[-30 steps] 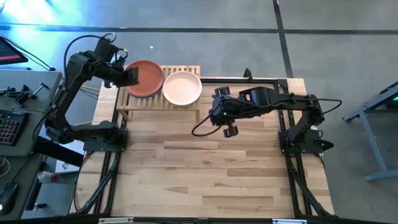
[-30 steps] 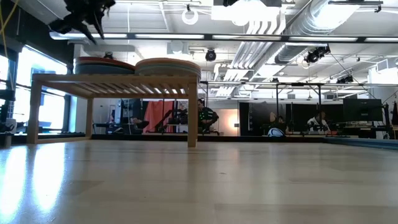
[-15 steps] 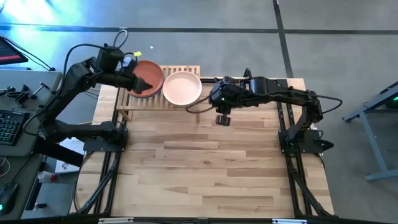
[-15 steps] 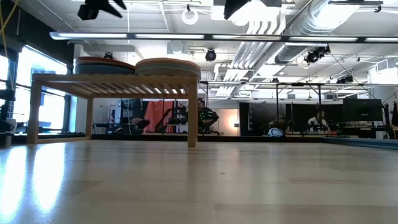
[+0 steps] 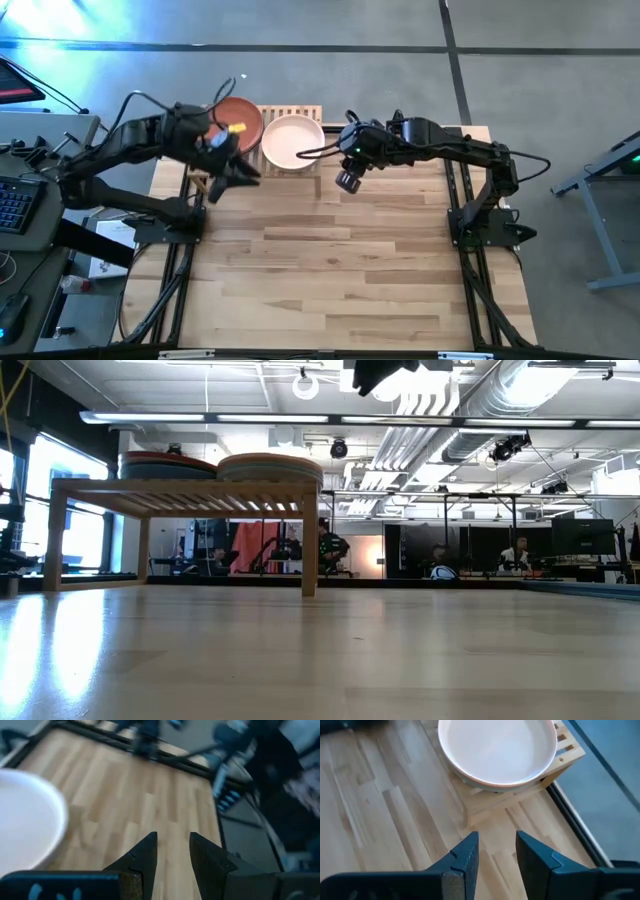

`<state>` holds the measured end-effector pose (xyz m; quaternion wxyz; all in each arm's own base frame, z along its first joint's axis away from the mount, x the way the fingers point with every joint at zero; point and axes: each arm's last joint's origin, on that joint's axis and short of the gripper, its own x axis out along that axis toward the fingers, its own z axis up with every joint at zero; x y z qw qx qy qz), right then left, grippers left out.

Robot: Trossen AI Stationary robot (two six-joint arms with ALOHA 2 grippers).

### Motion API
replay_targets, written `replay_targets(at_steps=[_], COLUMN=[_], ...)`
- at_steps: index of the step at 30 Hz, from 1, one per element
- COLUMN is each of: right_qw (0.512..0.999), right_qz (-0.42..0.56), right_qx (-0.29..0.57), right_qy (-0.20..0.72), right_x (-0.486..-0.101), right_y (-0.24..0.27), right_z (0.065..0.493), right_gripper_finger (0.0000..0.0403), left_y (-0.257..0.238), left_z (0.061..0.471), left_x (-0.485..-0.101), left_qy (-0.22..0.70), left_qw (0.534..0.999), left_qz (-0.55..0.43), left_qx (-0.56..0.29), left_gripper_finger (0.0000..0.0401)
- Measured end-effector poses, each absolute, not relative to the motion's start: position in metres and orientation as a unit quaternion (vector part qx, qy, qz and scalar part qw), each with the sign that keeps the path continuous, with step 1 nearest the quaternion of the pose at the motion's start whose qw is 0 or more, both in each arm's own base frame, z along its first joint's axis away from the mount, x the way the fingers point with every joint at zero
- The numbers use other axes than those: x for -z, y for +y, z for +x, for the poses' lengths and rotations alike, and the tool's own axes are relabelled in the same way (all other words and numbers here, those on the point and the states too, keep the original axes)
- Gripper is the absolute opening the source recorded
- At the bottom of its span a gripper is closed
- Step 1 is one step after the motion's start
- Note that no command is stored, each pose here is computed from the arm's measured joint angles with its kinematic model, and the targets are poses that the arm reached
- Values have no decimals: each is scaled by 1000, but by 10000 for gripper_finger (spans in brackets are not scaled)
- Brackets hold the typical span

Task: Place and stack plates onto a shelf
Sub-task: Return To Home Position

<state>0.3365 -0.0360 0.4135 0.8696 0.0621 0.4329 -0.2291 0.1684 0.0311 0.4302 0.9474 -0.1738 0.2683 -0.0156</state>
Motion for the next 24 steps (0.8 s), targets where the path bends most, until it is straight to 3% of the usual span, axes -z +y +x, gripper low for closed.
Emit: replay_targets(at_steps=[7,14,24], right_qw=[870,873,874], right_qz=[99,129,122], right_qx=[245,257,267], right_qy=[415,394,387], right_x=[-415,-416,-417], right_y=[-35,-35,-36], right_z=[338,340,341], right_gripper_finger=[108,108,108], left_y=[0,-13,-16], left_z=[153,124,96], left_x=[-427,-367,-290], left_qy=[243,211,78], left_qw=[961,964,984], left_qz=[-107,-122,-109], left_qx=[83,103,117], left_gripper_finger=[102,102,102])
